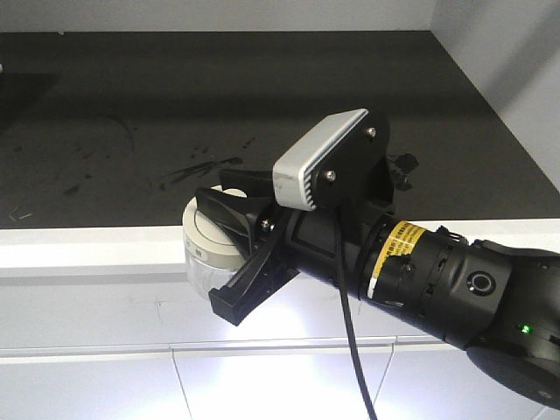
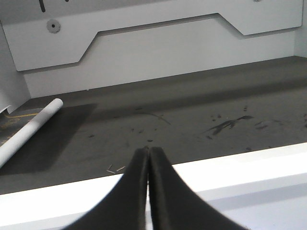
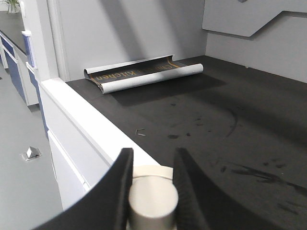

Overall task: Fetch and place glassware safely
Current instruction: 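Hold the jar in the right gripper while the base turns away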

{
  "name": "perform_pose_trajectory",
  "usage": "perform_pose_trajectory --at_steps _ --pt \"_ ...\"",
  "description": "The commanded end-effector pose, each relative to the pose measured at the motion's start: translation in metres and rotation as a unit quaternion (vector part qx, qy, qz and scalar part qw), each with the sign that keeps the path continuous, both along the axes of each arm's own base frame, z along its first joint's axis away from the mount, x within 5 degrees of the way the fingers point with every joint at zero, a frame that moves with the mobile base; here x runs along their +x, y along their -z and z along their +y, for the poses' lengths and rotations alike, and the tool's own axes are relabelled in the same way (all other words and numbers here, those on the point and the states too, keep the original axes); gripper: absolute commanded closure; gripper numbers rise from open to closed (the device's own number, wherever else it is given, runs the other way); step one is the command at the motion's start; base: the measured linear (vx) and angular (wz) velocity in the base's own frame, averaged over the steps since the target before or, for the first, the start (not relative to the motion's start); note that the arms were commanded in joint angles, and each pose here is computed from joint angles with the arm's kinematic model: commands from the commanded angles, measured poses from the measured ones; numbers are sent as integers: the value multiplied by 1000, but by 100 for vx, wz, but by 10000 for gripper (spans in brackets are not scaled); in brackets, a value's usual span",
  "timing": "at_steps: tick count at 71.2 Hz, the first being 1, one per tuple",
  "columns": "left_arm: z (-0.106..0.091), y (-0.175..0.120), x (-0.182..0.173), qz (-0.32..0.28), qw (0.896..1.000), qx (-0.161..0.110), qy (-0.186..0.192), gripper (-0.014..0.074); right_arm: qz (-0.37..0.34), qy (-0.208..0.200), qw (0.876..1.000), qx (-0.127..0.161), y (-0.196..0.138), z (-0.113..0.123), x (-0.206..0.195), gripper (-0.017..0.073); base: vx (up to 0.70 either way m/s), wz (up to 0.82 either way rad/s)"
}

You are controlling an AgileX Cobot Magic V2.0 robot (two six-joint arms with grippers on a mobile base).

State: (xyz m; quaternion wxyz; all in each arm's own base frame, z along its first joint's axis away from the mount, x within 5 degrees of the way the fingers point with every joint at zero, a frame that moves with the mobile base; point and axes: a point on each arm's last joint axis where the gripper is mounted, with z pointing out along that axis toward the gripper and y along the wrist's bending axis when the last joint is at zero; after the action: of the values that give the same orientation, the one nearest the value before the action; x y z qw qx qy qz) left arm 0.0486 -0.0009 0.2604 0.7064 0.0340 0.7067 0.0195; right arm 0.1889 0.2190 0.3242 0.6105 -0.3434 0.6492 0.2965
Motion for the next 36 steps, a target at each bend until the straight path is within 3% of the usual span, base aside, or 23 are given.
perform_pose_trajectory --at_steps 1,36 --pt "0 -14 -1 -44 999 -10 3 601 -48 -14 997 64 -29 -3 -6 563 0 0" --pt "0 -14 -1 -44 999 -10 3 601 -48 -15 997 65 -29 -3 -6 563 -2 6"
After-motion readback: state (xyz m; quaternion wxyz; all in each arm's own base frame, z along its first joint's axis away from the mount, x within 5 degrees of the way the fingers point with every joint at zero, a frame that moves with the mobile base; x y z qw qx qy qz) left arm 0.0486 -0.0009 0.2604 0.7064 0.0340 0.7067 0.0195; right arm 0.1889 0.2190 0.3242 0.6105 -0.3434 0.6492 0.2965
